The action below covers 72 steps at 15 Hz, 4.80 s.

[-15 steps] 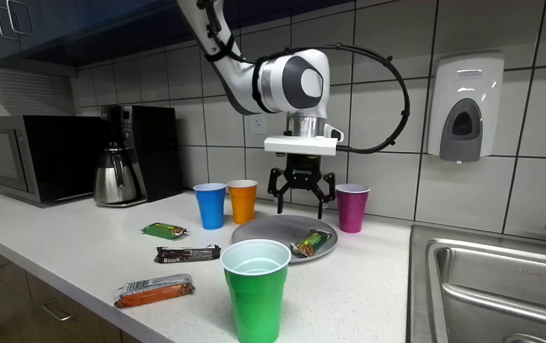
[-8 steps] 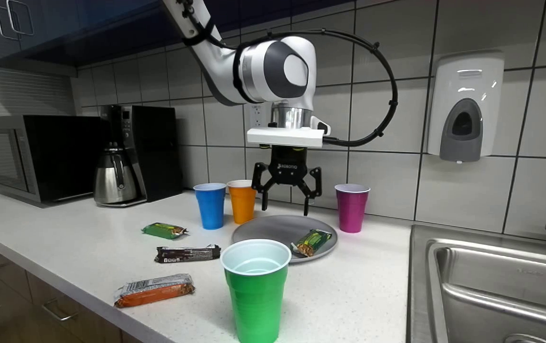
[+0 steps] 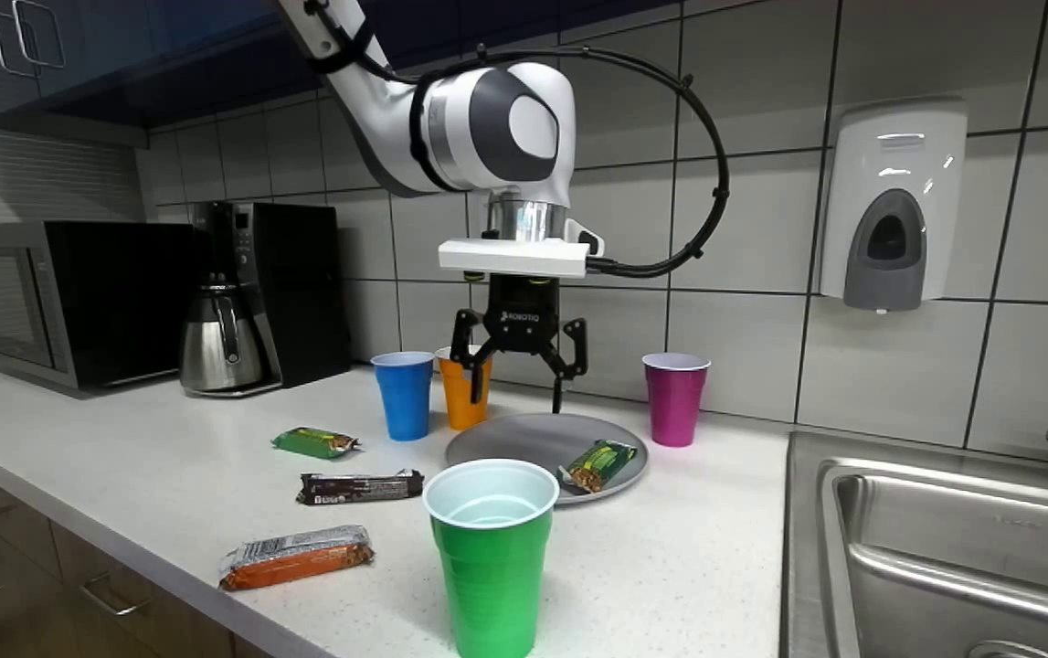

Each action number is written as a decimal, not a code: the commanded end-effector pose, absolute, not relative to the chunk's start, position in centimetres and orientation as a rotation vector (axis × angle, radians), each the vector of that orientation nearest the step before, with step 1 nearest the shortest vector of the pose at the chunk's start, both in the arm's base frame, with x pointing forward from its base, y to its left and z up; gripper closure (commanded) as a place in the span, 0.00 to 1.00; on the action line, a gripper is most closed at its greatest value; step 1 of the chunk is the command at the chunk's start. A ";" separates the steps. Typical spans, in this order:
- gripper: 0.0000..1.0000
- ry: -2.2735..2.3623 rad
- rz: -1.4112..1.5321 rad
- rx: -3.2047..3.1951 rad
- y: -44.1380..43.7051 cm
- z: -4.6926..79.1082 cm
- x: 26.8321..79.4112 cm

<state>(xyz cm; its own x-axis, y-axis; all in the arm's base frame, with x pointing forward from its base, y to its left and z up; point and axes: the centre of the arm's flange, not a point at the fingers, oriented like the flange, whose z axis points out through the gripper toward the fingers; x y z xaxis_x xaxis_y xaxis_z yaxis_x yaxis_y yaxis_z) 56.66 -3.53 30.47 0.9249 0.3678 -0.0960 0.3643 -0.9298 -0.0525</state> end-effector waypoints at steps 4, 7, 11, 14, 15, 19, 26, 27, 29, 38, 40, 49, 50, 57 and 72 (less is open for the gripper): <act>0.00 -0.409 0.116 -3.094 0.5 31.0 55.5; 0.00 -0.318 0.105 -3.116 1.9 31.0 55.4; 0.00 -0.187 0.098 -3.132 2.7 31.1 54.9; 0.00 -0.093 0.104 -3.141 3.1 31.1 54.3; 0.00 -0.062 0.108 -3.142 3.2 31.1 54.1; 0.00 0.055 0.106 -3.146 3.9 31.0 53.3; 0.00 0.231 0.131 -3.156 5.9 30.8 51.4; 0.00 0.242 0.139 -3.155 6.0 30.8 51.1; 0.00 0.261 0.151 -3.160 6.2 31.0 50.5; 0.00 0.428 0.132 -3.157 6.9 31.3 49.7; 0.00 0.485 0.120 -3.151 7.5 31.1 49.9; 0.00 0.753 0.074 -3.120 11.1 30.0 50.1; 0.00 0.773 0.069 -3.119 11.4 29.8 50.1; 0.00 0.883 0.089 -3.116 11.8 27.5 49.6; 0.00 0.966 0.176 -3.090 12.5 23.1 47.7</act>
